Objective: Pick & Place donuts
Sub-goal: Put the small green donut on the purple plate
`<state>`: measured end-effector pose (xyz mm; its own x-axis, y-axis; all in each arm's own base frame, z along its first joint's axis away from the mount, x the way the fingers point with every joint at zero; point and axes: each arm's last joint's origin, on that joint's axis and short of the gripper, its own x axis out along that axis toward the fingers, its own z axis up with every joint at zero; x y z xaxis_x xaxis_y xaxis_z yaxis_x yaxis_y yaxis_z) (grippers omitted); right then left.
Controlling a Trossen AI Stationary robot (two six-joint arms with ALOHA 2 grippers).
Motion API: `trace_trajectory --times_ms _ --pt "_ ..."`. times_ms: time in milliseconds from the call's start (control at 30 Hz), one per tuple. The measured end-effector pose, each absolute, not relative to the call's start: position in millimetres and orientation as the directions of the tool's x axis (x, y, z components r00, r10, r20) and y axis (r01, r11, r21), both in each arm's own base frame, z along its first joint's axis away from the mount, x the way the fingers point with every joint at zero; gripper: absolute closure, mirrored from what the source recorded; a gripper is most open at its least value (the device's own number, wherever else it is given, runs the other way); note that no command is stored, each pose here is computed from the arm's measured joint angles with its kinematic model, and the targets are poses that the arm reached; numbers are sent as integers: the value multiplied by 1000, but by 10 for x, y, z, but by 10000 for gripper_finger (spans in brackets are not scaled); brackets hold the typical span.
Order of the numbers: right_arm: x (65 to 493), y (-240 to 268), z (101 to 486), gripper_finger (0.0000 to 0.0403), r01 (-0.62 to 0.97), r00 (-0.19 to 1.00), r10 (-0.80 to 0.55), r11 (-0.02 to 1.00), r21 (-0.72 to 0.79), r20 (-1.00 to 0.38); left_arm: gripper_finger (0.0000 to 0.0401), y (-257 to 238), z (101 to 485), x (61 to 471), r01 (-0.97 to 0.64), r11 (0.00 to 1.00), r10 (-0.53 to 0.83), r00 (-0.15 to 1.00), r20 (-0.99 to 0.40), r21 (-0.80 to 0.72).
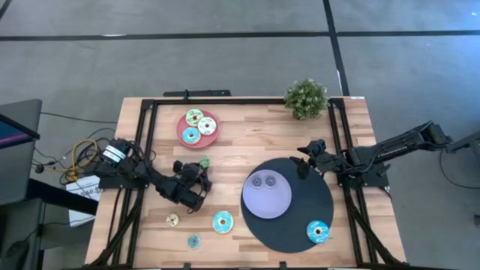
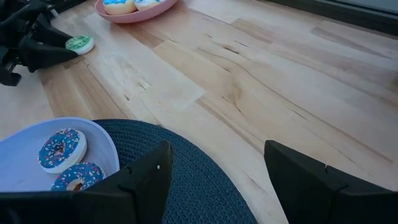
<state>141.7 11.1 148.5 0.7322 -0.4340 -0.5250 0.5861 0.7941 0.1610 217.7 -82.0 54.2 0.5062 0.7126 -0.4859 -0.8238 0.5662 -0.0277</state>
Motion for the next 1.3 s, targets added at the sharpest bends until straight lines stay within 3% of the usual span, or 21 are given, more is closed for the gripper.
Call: trace_trajectory --times_ms 600,1067,1300 --pt "1417 111 1485 159 586 732 -434 794 161 -525 237 -1113 874 2580 -626 771 582 622 -524 114" --pt "1417 111 1486 159 586 732 -434 794 161 -525 237 -1121 1174 2955 -536 802 592 650 -477 264" --pt "1417 111 1486 159 586 732 -434 794 161 -524 237 -1048 1527 3351 -385 859 510 704 -495 337"
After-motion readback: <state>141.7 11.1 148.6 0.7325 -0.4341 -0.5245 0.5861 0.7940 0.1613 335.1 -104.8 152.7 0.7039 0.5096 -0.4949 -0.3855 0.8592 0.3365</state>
